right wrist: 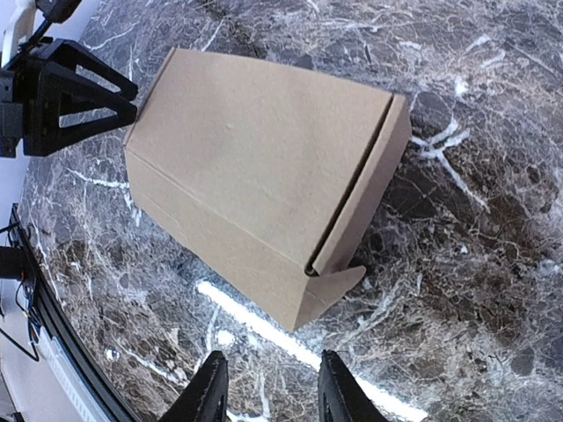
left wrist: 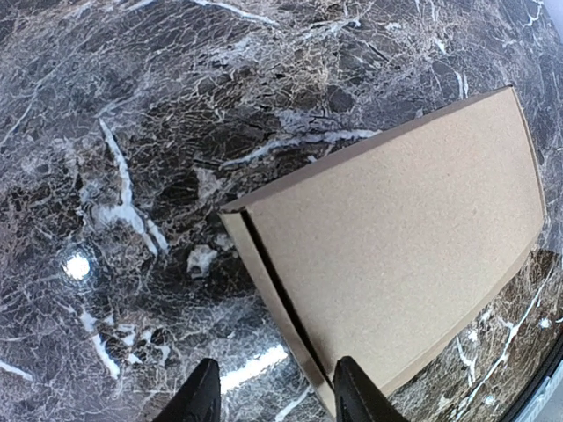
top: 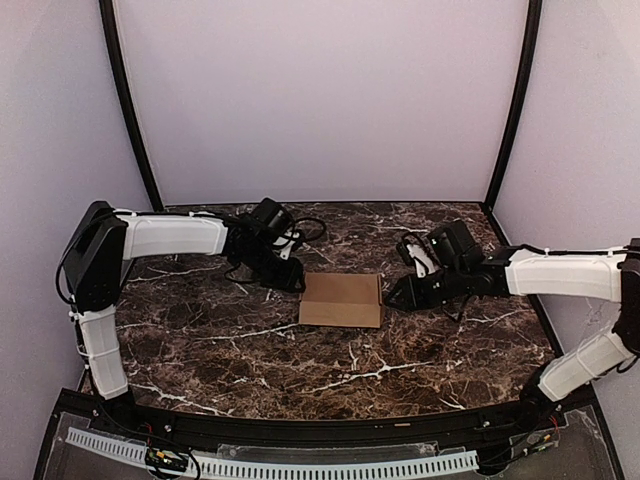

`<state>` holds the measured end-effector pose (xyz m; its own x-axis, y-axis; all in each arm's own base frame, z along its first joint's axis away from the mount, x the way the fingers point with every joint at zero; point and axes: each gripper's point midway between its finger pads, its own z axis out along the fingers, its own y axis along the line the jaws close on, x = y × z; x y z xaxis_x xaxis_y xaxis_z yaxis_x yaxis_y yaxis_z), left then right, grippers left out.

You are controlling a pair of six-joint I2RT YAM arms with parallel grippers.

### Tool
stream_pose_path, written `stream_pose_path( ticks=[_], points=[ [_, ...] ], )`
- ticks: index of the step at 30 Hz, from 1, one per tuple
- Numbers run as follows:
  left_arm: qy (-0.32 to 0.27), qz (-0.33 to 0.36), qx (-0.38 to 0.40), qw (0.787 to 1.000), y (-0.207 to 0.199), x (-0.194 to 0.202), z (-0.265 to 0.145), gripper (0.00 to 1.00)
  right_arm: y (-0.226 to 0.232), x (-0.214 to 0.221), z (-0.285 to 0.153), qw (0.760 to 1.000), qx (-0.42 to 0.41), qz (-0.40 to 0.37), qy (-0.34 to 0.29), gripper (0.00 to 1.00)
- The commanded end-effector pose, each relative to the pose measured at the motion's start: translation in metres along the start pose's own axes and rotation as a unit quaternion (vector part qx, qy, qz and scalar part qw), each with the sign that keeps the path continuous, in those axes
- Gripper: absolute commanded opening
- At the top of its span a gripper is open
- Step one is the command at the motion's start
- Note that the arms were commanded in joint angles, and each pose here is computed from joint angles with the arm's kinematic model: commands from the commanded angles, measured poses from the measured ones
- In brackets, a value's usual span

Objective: Fold the paper box

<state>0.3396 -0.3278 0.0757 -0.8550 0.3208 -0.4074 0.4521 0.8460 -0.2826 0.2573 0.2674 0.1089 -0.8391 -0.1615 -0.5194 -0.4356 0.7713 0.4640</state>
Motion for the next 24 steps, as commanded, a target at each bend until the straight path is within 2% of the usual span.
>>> stream_pose_path(
  ticks=[1, 6, 10, 21, 24],
  points=[
    [0.0, 0.006, 0.017, 1.0, -0.009, -0.003, -0.003, 0.44, 0.002, 0.008, 0.0, 1.0, -0.015, 0.023, -0.012, 0.36],
    [-0.002, 0.003, 0.025, 1.0, -0.012, -0.005, -0.003, 0.44, 0.002, 0.017, 0.01, 0.999, -0.029, 0.036, -0.004, 0.38],
    [-0.003, 0.003, 0.03, 1.0, -0.014, -0.006, -0.004, 0.44, 0.002, 0.016, 0.017, 0.999, -0.031, 0.04, -0.003, 0.45],
    [0.002, 0.004, 0.029, 1.0, -0.012, -0.004, 0.006, 0.44, -0.01, 0.01, 0.04, 0.999, -0.005, 0.033, 0.008, 0.48],
    [0.004, 0.004, 0.031, 0.999, -0.013, -0.002, 0.008, 0.42, -0.01, 0.01, 0.048, 0.999, -0.007, 0.033, 0.015, 0.48]
  ],
)
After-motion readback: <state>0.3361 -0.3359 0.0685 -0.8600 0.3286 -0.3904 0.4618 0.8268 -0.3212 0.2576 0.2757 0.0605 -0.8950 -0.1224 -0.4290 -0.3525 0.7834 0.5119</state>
